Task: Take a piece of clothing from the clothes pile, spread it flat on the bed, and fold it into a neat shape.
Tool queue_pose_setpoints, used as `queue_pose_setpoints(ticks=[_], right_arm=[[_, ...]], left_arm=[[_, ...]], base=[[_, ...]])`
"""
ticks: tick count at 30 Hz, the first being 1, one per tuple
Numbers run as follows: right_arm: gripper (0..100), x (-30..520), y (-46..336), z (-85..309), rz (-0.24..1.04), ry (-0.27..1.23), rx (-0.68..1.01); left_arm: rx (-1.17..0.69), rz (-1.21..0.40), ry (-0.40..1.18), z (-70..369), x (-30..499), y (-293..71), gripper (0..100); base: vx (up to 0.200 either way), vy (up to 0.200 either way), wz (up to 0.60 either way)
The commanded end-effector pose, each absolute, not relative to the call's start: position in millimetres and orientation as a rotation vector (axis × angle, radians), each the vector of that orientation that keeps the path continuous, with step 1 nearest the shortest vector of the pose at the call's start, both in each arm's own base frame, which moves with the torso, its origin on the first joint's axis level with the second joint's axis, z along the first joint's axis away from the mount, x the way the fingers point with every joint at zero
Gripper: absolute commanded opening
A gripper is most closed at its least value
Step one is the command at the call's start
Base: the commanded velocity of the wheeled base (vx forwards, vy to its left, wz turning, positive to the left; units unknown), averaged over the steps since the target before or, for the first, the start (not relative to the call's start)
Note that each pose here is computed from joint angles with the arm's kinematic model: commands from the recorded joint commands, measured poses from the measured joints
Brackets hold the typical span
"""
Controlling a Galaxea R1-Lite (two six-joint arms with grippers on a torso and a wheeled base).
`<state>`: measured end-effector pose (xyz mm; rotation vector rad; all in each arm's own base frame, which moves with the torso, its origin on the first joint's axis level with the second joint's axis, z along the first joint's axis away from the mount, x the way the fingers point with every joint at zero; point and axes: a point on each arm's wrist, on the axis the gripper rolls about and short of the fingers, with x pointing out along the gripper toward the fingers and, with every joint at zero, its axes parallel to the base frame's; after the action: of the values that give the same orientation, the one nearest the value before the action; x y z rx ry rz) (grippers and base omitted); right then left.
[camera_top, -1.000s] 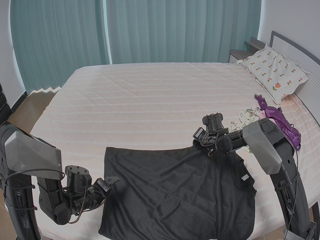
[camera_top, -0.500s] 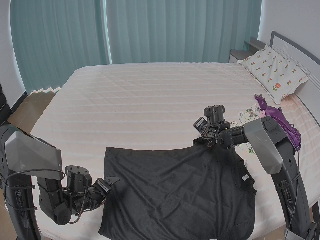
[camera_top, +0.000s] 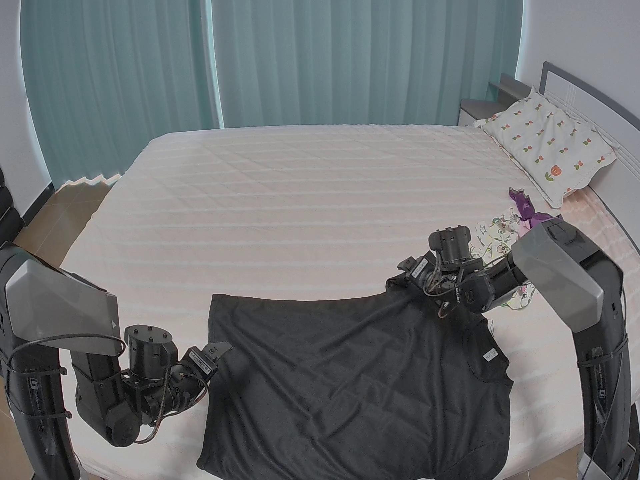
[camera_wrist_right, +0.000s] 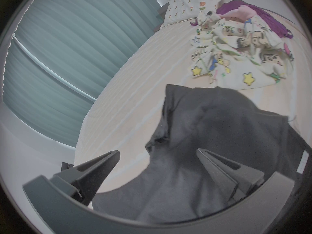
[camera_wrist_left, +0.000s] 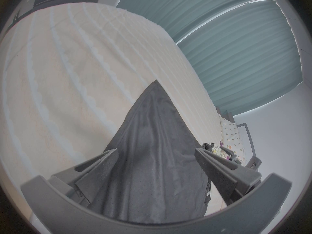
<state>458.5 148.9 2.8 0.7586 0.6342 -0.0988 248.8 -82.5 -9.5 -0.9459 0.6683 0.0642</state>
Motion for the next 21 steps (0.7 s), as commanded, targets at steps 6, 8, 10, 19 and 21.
queue_pose_setpoints(ticks=[6, 8, 10, 19, 21], right_arm=[[100, 346.8, 75.5, 46.5, -0.09, 0.56, 0.798], [100, 329.5, 68.7, 49.7, -0.094, 0.568, 0.804], [100, 310.5, 62.9, 48.5, -0.105, 0.597, 0.805], [100, 269.6, 37.1, 37.4, -0.137, 0.604, 0.838], [100, 260.7, 34.8, 33.3, -0.117, 0.603, 0.848]], left_arm=[[-0.918, 0.09, 0.542, 15.2, 244.8, -58.4, 100], [-0.901, 0.099, 0.58, 11.8, 235.3, -57.3, 100], [-0.891, 0.097, 0.629, 7.4, 225.6, -59.9, 100], [-0.86, 0.083, 0.756, -0.5, 198.0, -72.8, 100], [-0.854, 0.098, 0.782, -6.4, 197.2, -74.1, 100]], base=[[0.0, 0.0, 0.0], [0.0, 0.0, 0.0], [0.0, 0.0, 0.0], [-0.156, 0.0, 0.0], [-0.2, 0.0, 0.0]])
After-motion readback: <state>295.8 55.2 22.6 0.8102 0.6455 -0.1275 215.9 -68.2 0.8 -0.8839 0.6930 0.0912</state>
